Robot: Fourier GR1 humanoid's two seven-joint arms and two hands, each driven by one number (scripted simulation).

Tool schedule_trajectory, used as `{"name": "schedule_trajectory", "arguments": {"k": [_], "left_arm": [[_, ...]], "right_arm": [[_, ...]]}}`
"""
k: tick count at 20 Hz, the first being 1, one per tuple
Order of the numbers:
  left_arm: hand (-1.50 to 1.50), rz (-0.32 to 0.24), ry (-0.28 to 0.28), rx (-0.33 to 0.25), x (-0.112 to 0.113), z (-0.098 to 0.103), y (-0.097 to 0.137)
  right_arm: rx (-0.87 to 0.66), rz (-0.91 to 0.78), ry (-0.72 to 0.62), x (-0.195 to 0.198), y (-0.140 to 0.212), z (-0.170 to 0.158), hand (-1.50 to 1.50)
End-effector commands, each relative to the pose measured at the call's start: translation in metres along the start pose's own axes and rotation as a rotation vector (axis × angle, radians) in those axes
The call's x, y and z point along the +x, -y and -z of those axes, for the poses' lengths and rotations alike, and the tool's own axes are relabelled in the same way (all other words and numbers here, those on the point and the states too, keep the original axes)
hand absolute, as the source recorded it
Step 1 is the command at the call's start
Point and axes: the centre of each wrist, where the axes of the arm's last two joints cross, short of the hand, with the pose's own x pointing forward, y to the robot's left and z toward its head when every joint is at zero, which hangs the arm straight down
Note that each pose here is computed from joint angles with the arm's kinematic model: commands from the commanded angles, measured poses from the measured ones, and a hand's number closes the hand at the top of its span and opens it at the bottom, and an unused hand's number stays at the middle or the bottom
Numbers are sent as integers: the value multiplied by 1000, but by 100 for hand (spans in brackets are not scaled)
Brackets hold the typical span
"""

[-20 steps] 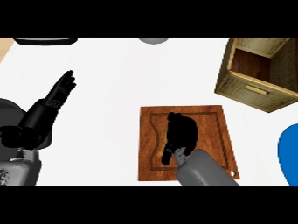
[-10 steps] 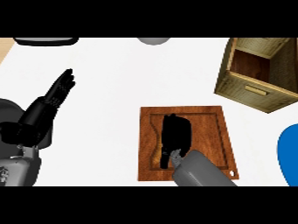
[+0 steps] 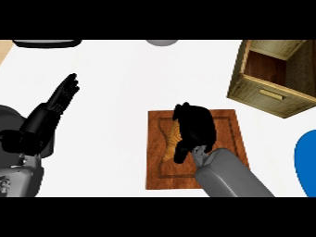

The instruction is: Pick the croissant from the cutting board and place it in the basket

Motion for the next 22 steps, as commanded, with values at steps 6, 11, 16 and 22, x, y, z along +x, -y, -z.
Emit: {"name": "schedule_trajectory", "arguments": {"k": [6,11,16,22], "left_arm": [[0,1,-1,15,-1,4,-1],[0,-11,-8,-4,-2,1,0],[0,11,7,9,-5,-1,-18],[0,0,1,1,7,4,3]], "right_arm": [[-158,412,139,9,52,-34,150],[-392,652,253,25,102,-73,150],[-492,708,230,19,133,-131,150],[-556,694,122,20,200,-126,150]]}}
